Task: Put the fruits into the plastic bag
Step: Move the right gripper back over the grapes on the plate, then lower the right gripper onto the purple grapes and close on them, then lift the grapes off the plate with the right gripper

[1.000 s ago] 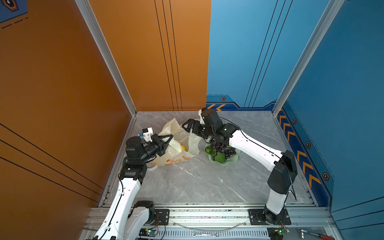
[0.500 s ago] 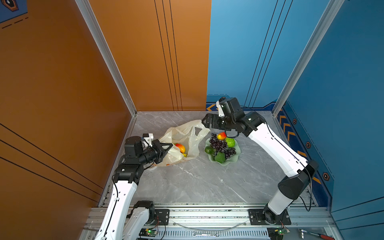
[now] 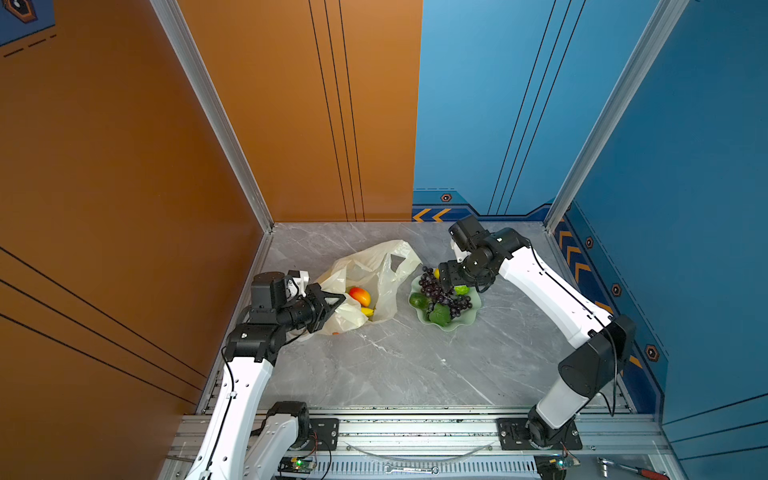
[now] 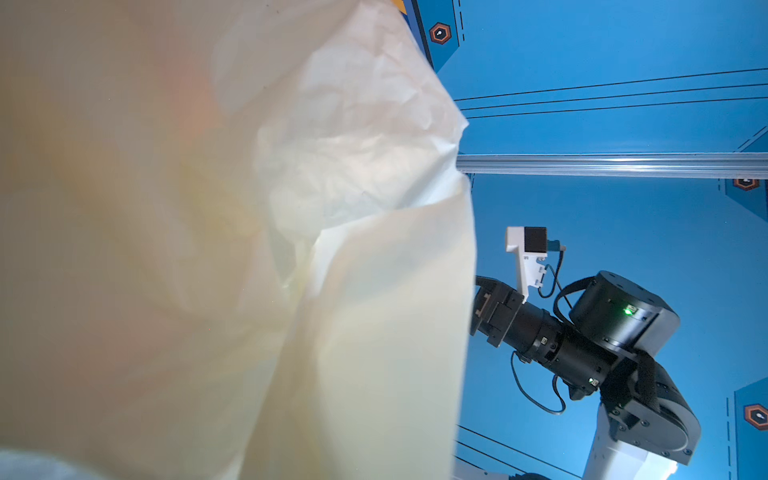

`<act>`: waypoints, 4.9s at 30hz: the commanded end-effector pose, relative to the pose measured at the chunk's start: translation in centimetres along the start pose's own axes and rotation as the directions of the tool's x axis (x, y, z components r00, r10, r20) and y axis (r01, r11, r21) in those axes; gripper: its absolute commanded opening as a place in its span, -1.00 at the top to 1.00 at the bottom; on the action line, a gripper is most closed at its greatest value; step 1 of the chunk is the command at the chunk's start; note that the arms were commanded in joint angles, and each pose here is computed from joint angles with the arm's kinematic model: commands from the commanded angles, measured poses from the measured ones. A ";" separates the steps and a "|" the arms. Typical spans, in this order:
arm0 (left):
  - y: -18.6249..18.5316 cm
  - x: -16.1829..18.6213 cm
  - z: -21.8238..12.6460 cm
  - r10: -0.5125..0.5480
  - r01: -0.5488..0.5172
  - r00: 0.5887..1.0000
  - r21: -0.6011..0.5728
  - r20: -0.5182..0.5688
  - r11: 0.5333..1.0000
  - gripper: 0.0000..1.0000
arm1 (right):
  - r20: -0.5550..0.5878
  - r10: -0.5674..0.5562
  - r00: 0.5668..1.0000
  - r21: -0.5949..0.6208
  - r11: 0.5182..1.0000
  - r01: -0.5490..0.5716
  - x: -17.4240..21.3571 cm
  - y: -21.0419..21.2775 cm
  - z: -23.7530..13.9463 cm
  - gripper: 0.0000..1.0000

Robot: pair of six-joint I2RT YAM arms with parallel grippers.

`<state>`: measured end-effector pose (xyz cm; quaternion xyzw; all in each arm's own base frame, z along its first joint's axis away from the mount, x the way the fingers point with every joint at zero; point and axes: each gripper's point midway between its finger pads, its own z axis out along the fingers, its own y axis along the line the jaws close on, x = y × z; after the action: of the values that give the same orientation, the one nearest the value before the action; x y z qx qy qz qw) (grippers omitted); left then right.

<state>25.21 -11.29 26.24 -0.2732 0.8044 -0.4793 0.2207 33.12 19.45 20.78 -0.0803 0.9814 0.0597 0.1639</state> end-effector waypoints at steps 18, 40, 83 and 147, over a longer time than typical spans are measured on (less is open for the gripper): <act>0.0 -0.7 -0.1 0.023 -0.023 0.999 -0.027 0.022 0.999 1.00 | -0.136 0.008 0.991 -0.070 0.997 -0.018 1.3 1.9 7.4 -0.96; -0.1 -1.4 0.2 0.022 -0.022 1.000 -0.036 0.021 0.999 1.00 | -0.095 0.402 0.911 -0.122 0.903 -0.411 -0.7 0.5 11.2 -0.88; 0.1 -1.6 0.0 0.016 -0.015 0.999 -0.038 0.035 0.999 1.00 | 0.014 0.490 0.872 -0.273 0.840 -0.468 -1.9 -1.0 10.5 0.08; 1.0 -0.7 0.0 0.016 -0.016 1.000 -0.033 0.011 0.999 1.00 | 0.187 0.392 0.901 -0.744 0.655 -0.131 -3.4 4.8 -10.3 0.31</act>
<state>25.79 -10.49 25.95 -0.2819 0.8082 -0.4644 0.2274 33.62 22.41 29.08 0.0330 0.8520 0.4463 0.2717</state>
